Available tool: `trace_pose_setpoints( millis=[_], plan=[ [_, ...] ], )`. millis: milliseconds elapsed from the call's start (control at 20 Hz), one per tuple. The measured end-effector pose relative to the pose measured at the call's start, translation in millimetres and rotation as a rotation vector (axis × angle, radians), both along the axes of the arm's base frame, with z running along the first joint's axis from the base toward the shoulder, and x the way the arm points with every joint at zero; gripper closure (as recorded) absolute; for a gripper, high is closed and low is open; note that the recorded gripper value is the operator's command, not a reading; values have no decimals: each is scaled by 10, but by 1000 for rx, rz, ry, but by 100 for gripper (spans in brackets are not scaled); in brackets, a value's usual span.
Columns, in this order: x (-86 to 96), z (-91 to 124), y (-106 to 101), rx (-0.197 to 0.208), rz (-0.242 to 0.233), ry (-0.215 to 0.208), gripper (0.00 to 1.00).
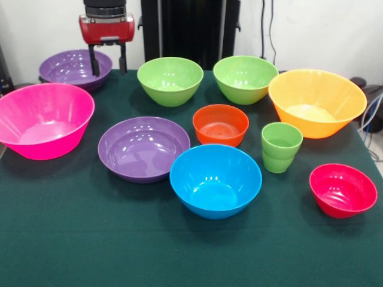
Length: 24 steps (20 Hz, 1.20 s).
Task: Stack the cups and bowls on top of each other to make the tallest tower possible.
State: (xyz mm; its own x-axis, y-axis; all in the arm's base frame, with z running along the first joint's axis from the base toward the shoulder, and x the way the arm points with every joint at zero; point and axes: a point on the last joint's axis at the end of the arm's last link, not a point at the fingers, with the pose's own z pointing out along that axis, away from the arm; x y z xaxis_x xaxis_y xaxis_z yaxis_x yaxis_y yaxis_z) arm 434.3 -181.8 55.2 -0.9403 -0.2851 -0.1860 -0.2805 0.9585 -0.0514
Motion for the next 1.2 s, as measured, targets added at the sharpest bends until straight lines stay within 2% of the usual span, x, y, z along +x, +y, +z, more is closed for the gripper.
trace_pose_setpoints(
  millis=[650,1200],
  plan=[
    [34,1,-63,-15,-5,21,0],
    [285,51,-224,-46,-12,27,0]
  ],
)
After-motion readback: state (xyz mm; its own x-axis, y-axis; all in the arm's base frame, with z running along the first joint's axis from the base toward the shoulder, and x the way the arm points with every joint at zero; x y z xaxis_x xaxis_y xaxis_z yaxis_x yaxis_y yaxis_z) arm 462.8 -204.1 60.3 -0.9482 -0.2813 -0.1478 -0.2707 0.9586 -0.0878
